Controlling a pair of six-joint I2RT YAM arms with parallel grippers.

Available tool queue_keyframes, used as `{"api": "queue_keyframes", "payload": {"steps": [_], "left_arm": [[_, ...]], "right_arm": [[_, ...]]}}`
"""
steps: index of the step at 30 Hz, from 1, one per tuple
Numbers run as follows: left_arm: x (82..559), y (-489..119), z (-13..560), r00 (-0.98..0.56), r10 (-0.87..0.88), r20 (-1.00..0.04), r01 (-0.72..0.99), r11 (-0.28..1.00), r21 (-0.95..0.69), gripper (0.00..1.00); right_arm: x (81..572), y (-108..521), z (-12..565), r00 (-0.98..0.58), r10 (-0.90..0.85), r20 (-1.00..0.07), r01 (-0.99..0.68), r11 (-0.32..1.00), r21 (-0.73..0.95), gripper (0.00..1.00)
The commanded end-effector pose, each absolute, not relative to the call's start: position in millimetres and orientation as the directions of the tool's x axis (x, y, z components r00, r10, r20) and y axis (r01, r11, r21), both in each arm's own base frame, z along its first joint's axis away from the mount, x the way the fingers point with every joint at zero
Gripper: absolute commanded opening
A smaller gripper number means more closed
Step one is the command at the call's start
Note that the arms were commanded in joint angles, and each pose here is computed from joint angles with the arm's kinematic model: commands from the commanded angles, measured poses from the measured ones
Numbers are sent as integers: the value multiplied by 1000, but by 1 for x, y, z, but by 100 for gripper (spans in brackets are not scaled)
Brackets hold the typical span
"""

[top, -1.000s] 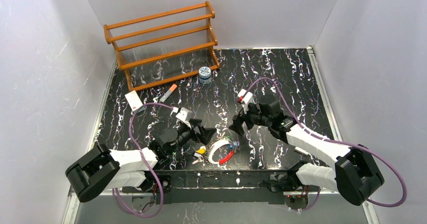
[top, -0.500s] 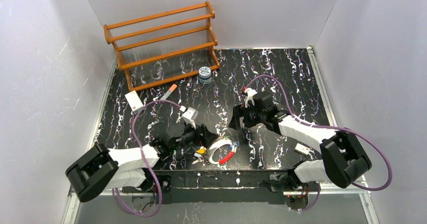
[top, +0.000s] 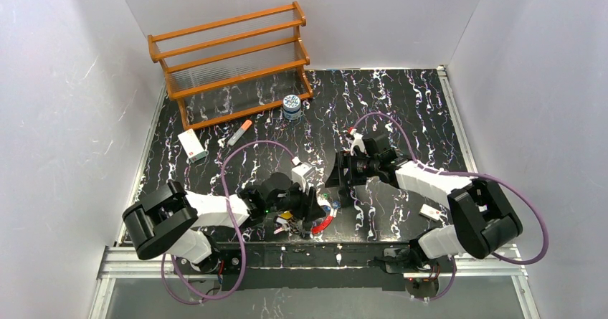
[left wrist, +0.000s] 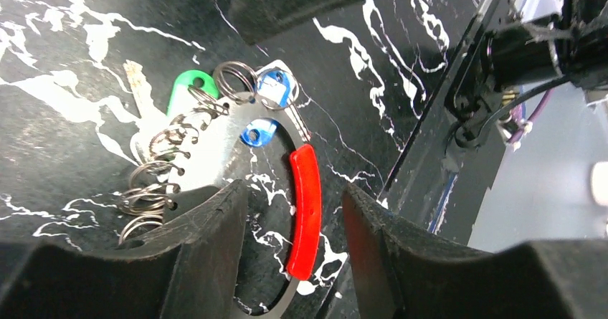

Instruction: Put the keys on the keyring

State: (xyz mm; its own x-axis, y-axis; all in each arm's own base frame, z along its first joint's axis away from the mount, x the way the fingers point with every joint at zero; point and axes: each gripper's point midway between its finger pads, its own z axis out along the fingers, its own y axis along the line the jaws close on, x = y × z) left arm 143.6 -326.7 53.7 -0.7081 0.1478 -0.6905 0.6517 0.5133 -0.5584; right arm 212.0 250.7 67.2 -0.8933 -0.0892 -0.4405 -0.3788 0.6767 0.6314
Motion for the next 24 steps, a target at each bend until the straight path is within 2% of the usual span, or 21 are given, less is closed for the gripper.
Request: {"api": "queue_keyframes", "payload": {"steps": [1, 4, 9, 13, 16, 21, 24], "left_arm": [[133, -323, 39, -716, 250, -652, 662, 541, -519, 47], [130, -308, 21, -741, 298, -602, 634, 607, -479, 38], [137, -279, 5, -758, 304, -577, 579, 721, -381, 27], [142, -266, -2, -765, 318, -561, 552, 771, -316, 21], [150, -250, -11, -763, 366, -533, 538, 817, -208, 18], [159, -227, -16, -734, 467, -492, 559, 828, -49, 14], [169, -222, -12, -705, 507, -495, 574, 819, 21, 11]], "right_arm": [[205, 253, 67, -923, -77, -378, -337, 639, 692, 75], [204, 255, 65, -929, -83, -362, -329, 631, 702, 74], [200, 255, 61, -934, -116, -338, -334, 625, 706, 70], [194, 256, 58, -939, -142, -313, -331, 614, 716, 69], [188, 259, 59, -941, -161, -297, -334, 581, 743, 68], [177, 263, 61, -951, -172, -257, -310, 534, 787, 67], [180, 266, 63, -948, -170, -269, -318, 519, 793, 66]]}}
